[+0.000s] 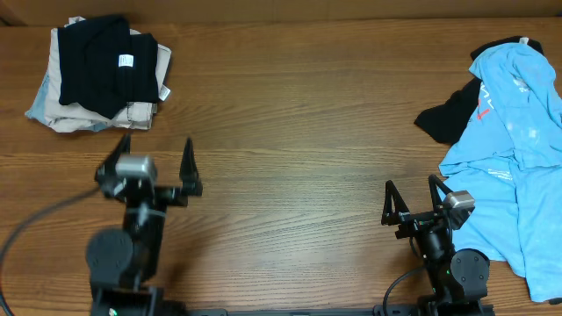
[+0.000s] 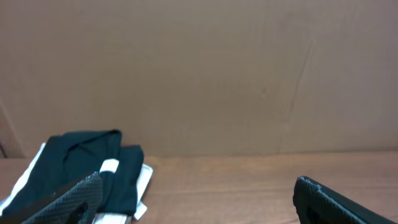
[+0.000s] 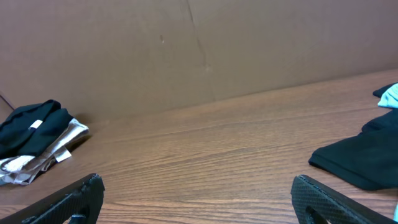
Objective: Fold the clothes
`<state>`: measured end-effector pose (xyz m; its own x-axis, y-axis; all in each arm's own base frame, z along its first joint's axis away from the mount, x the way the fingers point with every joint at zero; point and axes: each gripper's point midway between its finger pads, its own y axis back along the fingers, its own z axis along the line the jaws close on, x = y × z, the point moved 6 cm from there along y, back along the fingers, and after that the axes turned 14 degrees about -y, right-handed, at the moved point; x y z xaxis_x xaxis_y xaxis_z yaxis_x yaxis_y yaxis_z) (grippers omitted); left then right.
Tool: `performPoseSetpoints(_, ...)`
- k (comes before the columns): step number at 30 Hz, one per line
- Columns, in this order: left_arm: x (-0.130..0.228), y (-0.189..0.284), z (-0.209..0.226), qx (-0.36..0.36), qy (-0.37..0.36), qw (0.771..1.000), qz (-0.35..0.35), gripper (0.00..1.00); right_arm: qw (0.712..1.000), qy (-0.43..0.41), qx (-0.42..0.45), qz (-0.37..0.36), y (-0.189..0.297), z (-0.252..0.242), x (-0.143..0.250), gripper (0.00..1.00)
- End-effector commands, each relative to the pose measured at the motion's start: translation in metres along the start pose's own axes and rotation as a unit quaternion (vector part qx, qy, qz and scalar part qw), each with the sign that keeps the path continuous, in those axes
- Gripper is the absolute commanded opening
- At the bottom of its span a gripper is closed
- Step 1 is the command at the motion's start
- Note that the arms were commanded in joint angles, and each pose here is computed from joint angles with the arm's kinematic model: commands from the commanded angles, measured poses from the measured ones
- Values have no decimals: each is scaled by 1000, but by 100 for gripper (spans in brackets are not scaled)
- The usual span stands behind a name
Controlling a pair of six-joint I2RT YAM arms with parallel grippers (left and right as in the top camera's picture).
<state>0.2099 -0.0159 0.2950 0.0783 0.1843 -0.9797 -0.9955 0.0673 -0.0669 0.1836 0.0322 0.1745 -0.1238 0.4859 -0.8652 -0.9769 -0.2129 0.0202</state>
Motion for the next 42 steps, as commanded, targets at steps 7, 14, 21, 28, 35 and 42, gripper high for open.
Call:
performPoseSetpoints(7,68,29,-4,-18,1,1000,-19,100,1000,0,-6,1,0,1,2,100)
performPoseSetpoints(14,91,32,-6,-27,-1,999,-29,100,1000,0,-6,1,0,1,2,100)
performPoseSetpoints(21,121,32,-12,-11,3,999,42,100,1000,0,-6,1,0,1,2,100)
performPoseSetpoints(28,132,33,-15,0,5,997,72,100,1000,0,-6,1,0,1,2,100)
performPoseSetpoints(35,132,33,-15,0,5,997,72,100,1000,0,-6,1,0,1,2,100)
performPoseSetpoints(42,132,33,-15,0,5,997,72,100,1000,0,-6,1,0,1,2,100)
